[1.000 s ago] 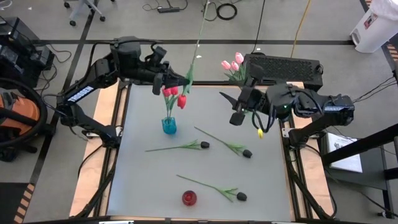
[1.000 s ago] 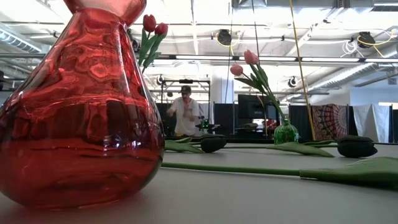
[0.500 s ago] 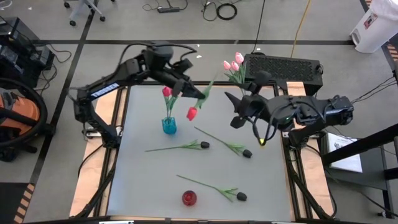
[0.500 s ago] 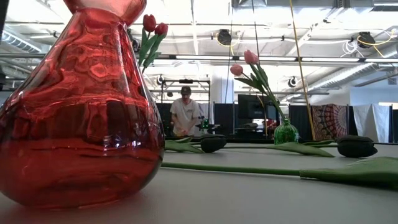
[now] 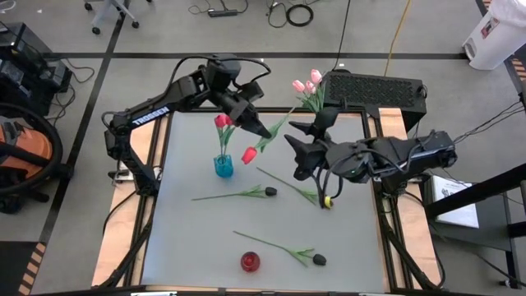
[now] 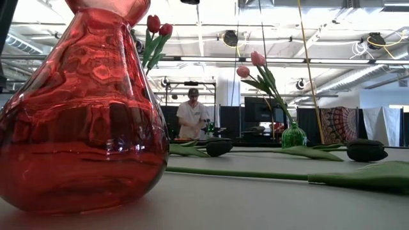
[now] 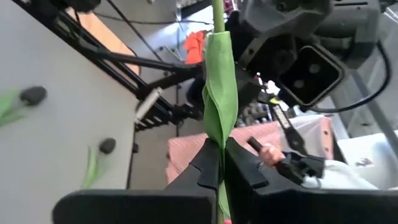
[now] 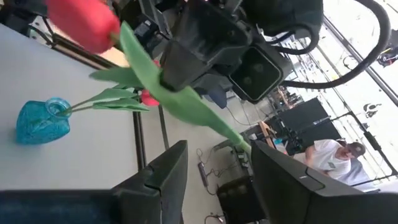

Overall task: Sort flowers into vase by color
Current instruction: Put the red flower into the blue vase

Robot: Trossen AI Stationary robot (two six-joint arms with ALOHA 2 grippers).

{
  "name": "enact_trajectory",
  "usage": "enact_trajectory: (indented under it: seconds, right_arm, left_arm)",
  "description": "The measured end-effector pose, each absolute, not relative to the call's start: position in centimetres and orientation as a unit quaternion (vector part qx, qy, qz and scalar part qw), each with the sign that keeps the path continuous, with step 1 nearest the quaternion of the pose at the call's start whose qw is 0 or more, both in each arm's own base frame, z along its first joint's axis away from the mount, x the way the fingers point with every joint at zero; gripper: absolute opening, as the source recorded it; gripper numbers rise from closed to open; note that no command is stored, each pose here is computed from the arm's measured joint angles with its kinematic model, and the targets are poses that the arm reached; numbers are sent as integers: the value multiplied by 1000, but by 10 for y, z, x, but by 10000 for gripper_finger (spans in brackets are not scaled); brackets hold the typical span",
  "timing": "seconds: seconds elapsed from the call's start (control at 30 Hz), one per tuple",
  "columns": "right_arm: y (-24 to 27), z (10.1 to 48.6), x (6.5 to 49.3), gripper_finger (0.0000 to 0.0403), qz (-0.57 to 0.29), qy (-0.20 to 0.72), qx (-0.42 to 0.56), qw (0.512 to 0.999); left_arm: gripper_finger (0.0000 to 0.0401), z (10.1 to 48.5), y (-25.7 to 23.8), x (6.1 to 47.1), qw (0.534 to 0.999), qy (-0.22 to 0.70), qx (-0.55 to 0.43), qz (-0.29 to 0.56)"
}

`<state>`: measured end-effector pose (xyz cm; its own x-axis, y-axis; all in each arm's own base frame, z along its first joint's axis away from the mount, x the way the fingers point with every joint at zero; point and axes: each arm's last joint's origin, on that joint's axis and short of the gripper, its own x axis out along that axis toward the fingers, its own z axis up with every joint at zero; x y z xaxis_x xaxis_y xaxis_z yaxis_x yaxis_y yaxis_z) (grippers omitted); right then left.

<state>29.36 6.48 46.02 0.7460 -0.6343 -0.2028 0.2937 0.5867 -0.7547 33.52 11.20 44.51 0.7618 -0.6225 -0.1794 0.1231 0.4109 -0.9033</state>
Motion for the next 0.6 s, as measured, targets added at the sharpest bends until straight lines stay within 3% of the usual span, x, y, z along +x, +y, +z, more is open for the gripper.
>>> enact_trajectory:
  seconds: [0.6]
  right_arm:
    - [68, 467, 296, 169, -266, 214, -394, 853]
  left_arm:
    - [11, 447, 109, 331, 702, 315, -568, -291]
